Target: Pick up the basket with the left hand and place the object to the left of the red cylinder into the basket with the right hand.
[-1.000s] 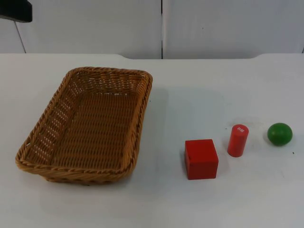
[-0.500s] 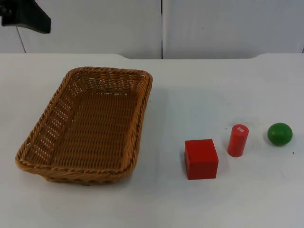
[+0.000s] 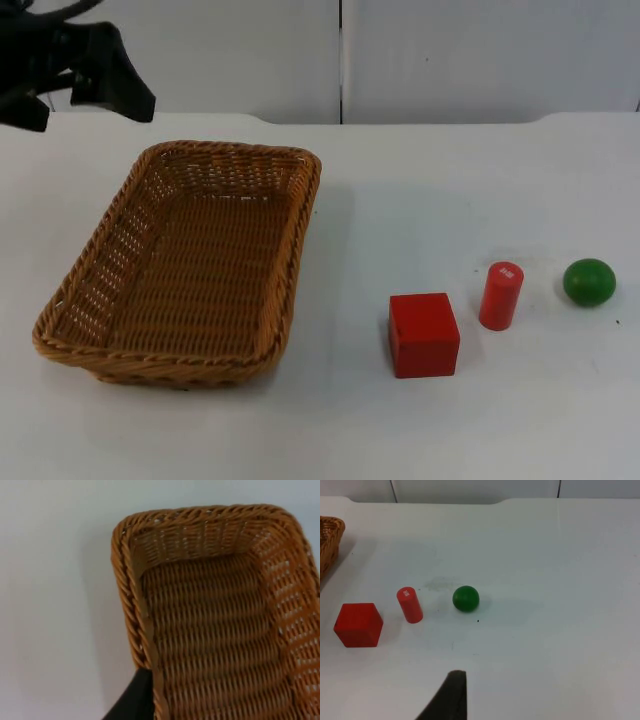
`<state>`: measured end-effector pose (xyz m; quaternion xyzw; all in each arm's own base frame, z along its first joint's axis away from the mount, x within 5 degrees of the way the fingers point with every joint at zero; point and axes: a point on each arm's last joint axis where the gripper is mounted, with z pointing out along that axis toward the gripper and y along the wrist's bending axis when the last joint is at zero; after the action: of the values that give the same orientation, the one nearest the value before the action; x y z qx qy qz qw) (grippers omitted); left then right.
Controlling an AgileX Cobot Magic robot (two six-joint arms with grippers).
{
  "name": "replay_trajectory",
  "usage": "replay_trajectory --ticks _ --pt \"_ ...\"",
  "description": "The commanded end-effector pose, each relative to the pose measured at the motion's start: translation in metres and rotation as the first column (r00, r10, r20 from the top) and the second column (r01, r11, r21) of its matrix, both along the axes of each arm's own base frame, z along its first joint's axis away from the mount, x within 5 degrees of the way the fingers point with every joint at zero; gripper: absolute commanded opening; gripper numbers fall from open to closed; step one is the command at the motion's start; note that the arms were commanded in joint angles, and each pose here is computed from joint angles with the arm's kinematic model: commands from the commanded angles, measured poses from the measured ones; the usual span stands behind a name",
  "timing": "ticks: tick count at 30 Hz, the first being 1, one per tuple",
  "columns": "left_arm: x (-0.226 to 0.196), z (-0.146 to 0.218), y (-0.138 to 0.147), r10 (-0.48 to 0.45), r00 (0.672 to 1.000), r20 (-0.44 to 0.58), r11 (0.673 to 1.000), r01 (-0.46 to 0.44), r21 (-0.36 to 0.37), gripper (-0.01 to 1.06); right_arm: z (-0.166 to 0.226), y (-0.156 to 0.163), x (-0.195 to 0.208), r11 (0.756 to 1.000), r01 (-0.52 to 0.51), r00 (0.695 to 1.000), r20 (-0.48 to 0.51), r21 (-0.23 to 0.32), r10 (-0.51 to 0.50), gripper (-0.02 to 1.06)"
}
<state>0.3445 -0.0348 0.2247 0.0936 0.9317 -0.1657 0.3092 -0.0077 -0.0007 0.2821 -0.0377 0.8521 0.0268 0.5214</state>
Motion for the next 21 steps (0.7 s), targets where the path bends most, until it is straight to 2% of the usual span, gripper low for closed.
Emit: replay_trajectory --ticks 1,5,9,11,14,21 --pt "0.008 -0.003 0.0 0.029 1.0 -0.003 1.0 -0.029 0.006 1.05 -0.002 0.0 0.0 1.0 0.003 1.0 -0.004 0.002 -0.003 1.05" --pt "0.022 -0.012 0.002 0.023 0.999 -0.024 0.999 -0.022 0.039 1.05 -0.002 0.0 0.0 1.0 0.003 1.0 -0.004 0.002 -0.003 1.05" --pt "0.037 -0.028 0.007 0.062 0.993 -0.097 0.995 -0.054 0.089 1.05 -0.002 0.0 0.0 1.0 0.002 1.0 -0.004 0.001 -0.002 1.05" --pt "0.04 -0.032 0.007 0.051 0.992 -0.112 0.994 -0.04 0.098 1.05 -0.002 0.0 0.0 1.0 0.002 1.0 -0.004 0.001 -0.002 1.05" --pt "0.043 -0.045 0.005 0.015 0.982 -0.19 0.996 0.003 0.094 1.05 -0.002 0.0 0.0 1.0 0.002 1.0 -0.004 0.001 -0.002 1.05" --pt "0.053 -0.066 0.011 0.047 0.966 -0.256 0.996 -0.027 0.083 1.05 -0.002 0.0 0.0 1.0 0.002 1.0 -0.004 0.001 -0.002 1.05"
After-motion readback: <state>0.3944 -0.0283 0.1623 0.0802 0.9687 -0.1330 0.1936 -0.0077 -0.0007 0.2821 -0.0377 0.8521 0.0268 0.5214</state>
